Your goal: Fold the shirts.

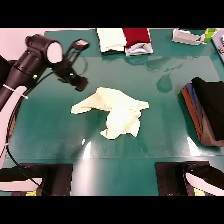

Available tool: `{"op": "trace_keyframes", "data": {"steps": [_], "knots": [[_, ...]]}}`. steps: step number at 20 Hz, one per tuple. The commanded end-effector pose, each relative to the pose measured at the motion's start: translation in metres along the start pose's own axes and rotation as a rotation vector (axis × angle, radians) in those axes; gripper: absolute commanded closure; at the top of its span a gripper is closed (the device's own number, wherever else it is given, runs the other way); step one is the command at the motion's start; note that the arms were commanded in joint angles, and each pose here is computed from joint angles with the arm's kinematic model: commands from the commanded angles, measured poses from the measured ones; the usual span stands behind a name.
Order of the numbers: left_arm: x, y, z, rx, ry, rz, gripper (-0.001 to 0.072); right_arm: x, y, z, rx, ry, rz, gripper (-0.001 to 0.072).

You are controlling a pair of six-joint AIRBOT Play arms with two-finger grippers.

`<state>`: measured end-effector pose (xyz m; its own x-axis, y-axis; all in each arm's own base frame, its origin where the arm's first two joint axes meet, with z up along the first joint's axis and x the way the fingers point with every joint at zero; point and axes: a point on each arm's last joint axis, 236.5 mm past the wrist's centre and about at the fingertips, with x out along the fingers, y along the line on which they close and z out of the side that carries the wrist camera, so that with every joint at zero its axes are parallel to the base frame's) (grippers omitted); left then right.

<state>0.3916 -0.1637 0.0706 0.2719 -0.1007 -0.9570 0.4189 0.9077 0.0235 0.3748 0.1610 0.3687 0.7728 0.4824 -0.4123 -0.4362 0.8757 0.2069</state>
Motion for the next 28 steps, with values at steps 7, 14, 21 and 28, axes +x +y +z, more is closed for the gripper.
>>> {"op": "trace_keyframes", "data": {"steps": [7,14,21,28], "knots": [[0.118,0.018,-0.060,-0.144,0.131,-0.103,0.0097,0.022,-0.009,-0.029,0.027,0.080,-0.005,0.0692],[0.127,0.005,-0.058,-0.140,0.131,-0.157,0.0173,0.054,-0.024,-0.085,0.072,0.226,-0.020,0.0692],[0.119,0.008,-0.049,-0.133,0.103,-0.148,0.0683,0.080,-0.044,-0.245,0.238,0.643,-0.064,0.0690],[0.114,0.011,-0.048,-0.126,0.092,-0.136,0.0683,0.076,-0.013,-0.405,0.544,0.950,0.011,0.0194]]}}
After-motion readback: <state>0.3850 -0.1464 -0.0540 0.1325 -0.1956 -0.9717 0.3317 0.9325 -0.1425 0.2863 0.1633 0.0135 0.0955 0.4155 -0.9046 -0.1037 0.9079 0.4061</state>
